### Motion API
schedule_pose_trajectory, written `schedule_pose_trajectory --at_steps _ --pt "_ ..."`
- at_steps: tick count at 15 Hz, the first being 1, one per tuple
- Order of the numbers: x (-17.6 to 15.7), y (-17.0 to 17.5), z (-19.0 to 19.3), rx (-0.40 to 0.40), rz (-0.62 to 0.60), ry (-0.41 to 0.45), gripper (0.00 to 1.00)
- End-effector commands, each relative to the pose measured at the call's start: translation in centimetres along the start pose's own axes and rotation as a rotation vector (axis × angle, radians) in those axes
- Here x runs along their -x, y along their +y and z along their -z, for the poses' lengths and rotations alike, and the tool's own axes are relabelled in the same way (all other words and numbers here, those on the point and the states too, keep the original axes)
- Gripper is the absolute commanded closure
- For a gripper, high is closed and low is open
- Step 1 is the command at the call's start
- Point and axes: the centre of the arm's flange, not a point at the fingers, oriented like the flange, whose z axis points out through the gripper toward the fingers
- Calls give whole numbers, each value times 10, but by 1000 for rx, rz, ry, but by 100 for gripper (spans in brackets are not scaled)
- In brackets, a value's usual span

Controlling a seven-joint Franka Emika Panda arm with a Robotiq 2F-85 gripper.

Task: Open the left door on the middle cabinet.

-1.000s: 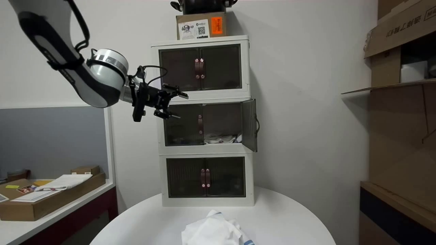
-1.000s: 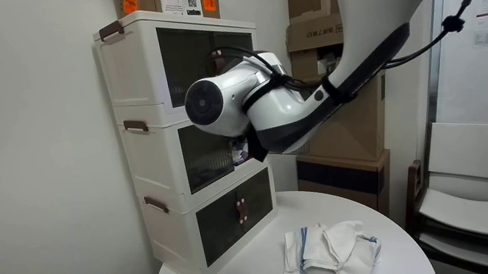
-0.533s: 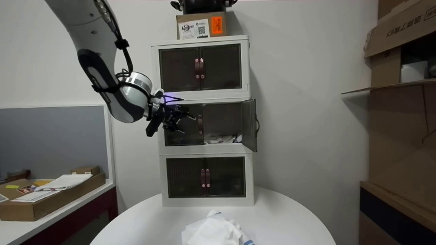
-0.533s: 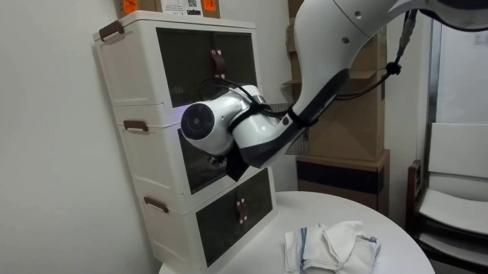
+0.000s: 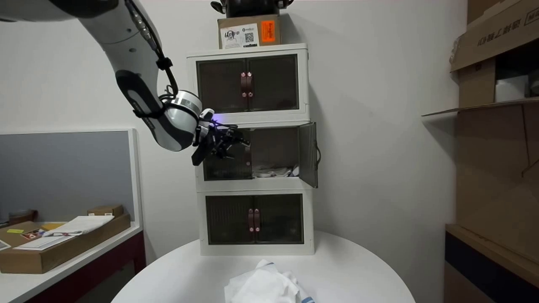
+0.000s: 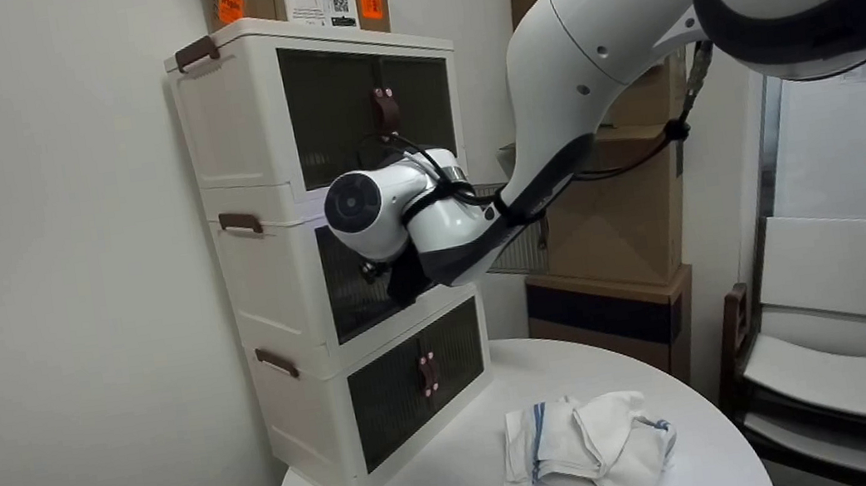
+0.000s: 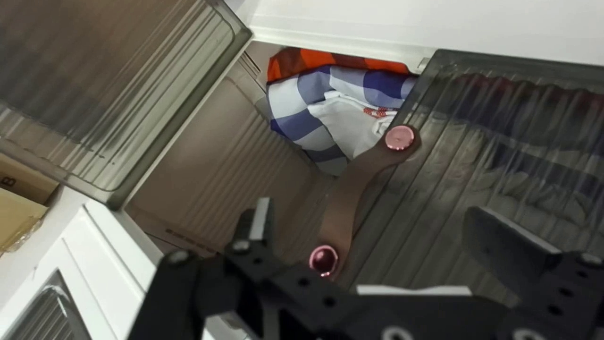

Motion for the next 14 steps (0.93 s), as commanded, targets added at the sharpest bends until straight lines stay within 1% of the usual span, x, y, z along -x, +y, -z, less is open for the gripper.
schedule_pose_trajectory --at_steps 1,9,10,11,13,14 --pt "-9 -1 -11 4 -44 16 0" --pt "0 29 -24 51 -80 -5 0" --pt "1 32 -26 55 -85 -7 4" --pt "3 35 -27 60 -88 -8 26" --pt "5 36 -28 60 -91 -7 31" --pt "5 35 -27 49 -91 -7 37"
